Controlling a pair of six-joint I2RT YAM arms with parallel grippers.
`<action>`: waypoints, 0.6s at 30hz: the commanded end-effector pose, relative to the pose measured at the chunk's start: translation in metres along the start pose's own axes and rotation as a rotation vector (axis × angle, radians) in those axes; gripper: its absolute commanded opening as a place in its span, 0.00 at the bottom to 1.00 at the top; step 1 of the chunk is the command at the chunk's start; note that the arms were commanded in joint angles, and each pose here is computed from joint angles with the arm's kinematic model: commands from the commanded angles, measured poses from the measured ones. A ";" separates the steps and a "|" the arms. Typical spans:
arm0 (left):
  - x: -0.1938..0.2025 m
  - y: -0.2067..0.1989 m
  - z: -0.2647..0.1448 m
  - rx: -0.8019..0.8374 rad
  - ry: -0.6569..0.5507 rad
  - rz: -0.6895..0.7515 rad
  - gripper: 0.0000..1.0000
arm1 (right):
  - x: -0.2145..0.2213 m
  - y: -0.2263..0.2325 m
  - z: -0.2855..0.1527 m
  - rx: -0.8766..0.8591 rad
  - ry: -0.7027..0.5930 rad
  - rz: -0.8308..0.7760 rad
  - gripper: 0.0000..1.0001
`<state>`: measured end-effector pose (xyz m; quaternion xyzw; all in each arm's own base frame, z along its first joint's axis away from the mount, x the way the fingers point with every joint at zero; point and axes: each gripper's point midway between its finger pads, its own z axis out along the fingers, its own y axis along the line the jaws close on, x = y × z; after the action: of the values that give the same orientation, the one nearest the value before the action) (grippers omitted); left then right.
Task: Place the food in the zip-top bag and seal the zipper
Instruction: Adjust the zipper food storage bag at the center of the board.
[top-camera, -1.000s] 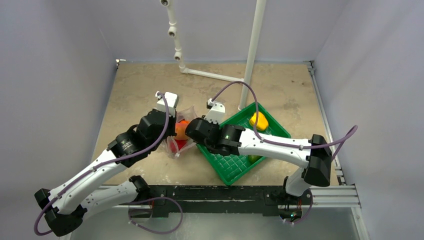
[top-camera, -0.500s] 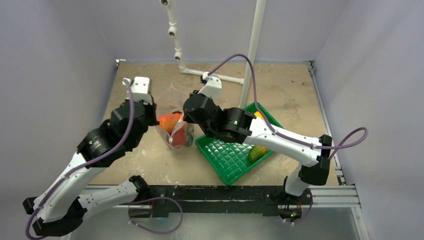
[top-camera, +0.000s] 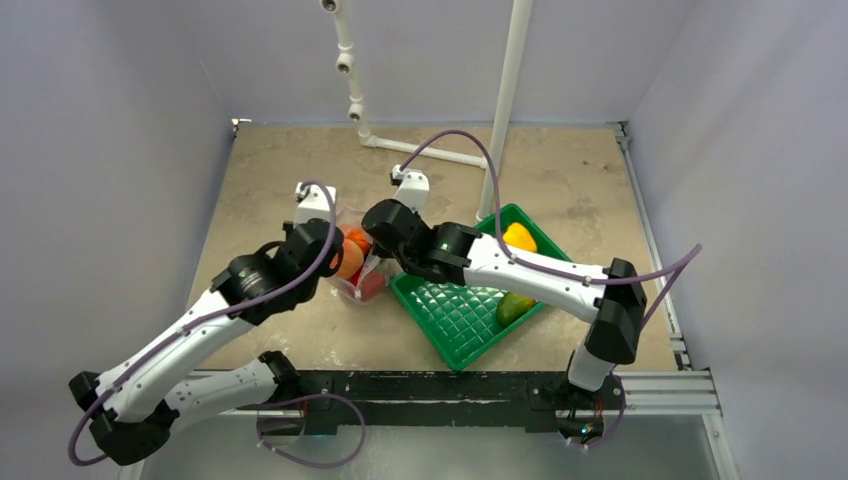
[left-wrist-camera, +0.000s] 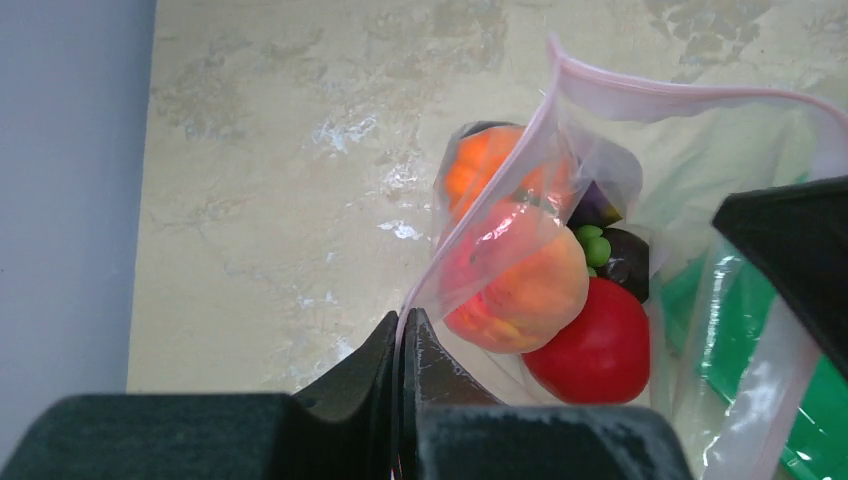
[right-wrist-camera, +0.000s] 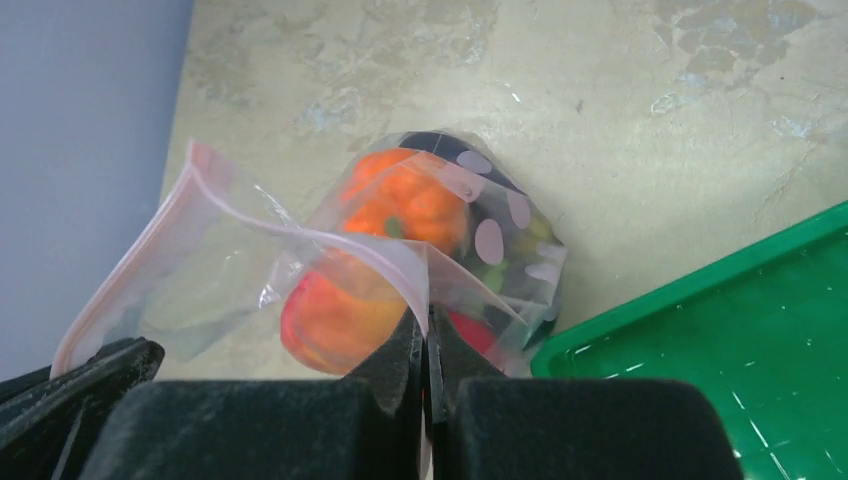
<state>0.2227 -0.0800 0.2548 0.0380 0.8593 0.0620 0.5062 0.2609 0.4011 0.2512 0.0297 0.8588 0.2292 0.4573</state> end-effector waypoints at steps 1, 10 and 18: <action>-0.020 -0.016 0.000 0.049 -0.026 -0.036 0.00 | -0.020 0.019 -0.005 -0.061 -0.031 0.049 0.00; -0.081 -0.013 -0.030 0.122 -0.156 -0.126 0.00 | -0.106 0.057 -0.056 -0.196 -0.201 0.090 0.00; -0.014 -0.030 0.016 0.040 -0.018 -0.040 0.00 | -0.035 0.041 -0.010 -0.141 -0.061 0.037 0.00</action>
<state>0.2346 -0.1002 0.3026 0.0167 0.8324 -0.0039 0.5540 0.2670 0.4106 0.3497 0.0359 0.7989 0.3198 0.5081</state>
